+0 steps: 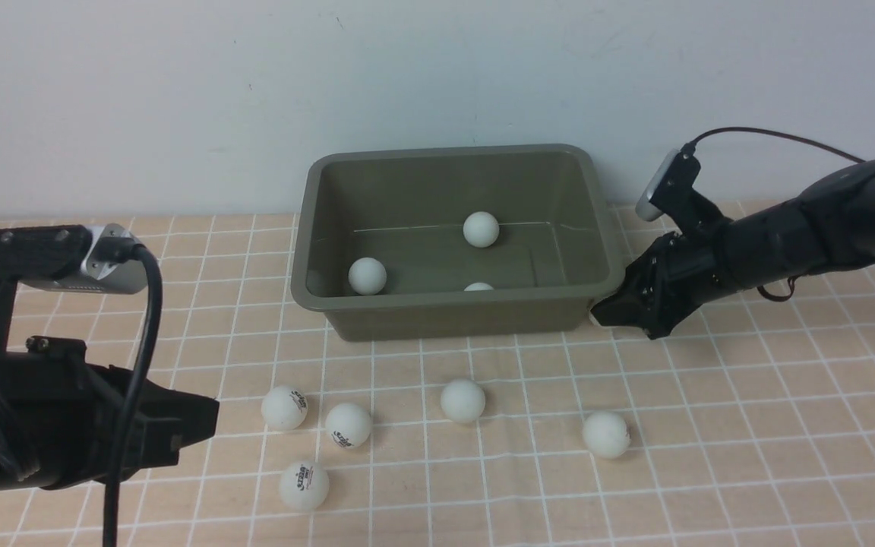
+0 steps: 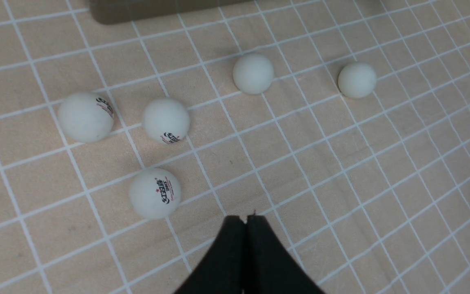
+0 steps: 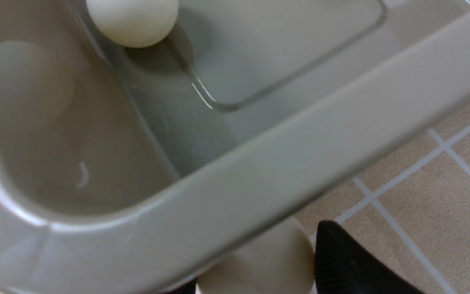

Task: Put the table tennis balls into the box on the light coffee tablecloth.
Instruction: 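Reach for and grasp a ping pong ball on the table, then release the ping pong ball into the bin and lift the gripper away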

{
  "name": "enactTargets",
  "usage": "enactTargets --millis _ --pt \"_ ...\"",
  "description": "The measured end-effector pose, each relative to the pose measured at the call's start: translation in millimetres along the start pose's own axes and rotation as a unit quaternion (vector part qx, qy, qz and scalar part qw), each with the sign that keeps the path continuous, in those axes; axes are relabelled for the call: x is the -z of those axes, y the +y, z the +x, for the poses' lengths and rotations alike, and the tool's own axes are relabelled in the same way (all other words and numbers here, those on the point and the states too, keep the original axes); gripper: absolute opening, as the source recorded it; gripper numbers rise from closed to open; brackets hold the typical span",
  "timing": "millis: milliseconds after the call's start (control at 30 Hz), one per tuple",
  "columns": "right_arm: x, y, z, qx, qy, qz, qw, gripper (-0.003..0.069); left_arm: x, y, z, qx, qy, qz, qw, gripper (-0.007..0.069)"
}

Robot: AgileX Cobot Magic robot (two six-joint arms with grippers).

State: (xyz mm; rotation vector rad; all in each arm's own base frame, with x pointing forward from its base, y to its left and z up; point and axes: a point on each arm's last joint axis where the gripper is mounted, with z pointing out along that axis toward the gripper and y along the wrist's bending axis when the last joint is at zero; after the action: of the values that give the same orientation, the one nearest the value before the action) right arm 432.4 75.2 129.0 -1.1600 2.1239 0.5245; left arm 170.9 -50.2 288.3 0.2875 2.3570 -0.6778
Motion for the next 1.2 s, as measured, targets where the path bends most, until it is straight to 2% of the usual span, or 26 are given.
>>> enactTargets --millis 433,567,700,933,1067,1200 --pt "15.4 -4.7 7.7 -0.031 0.063 0.009 0.997 0.0337 0.0 0.0 0.0 0.000 0.000 0.000 1.000 -0.0069" --pt "35.8 -15.9 13.8 -0.051 0.080 0.039 0.995 0.0330 0.0 0.0 0.0 0.000 0.000 0.000 1.000 -0.0069" --pt "76.2 -27.1 8.7 -0.070 0.065 0.084 0.992 0.0330 0.0 0.0 0.0 0.000 0.000 0.000 1.000 -0.0069" --pt "119.6 -8.7 -40.5 -0.050 -0.009 0.106 0.993 0.0330 0.0 0.0 0.0 0.000 0.000 0.000 1.000 -0.0069" --pt "110.0 7.8 -78.0 -0.040 -0.065 0.086 0.993 0.0330 0.0 0.0 0.0 0.000 0.000 0.000 1.000 -0.0069" --pt "78.4 31.2 -110.0 -0.012 -0.087 0.059 0.994 0.0330 0.0 0.0 0.0 0.000 0.000 0.000 1.000 -0.0069"
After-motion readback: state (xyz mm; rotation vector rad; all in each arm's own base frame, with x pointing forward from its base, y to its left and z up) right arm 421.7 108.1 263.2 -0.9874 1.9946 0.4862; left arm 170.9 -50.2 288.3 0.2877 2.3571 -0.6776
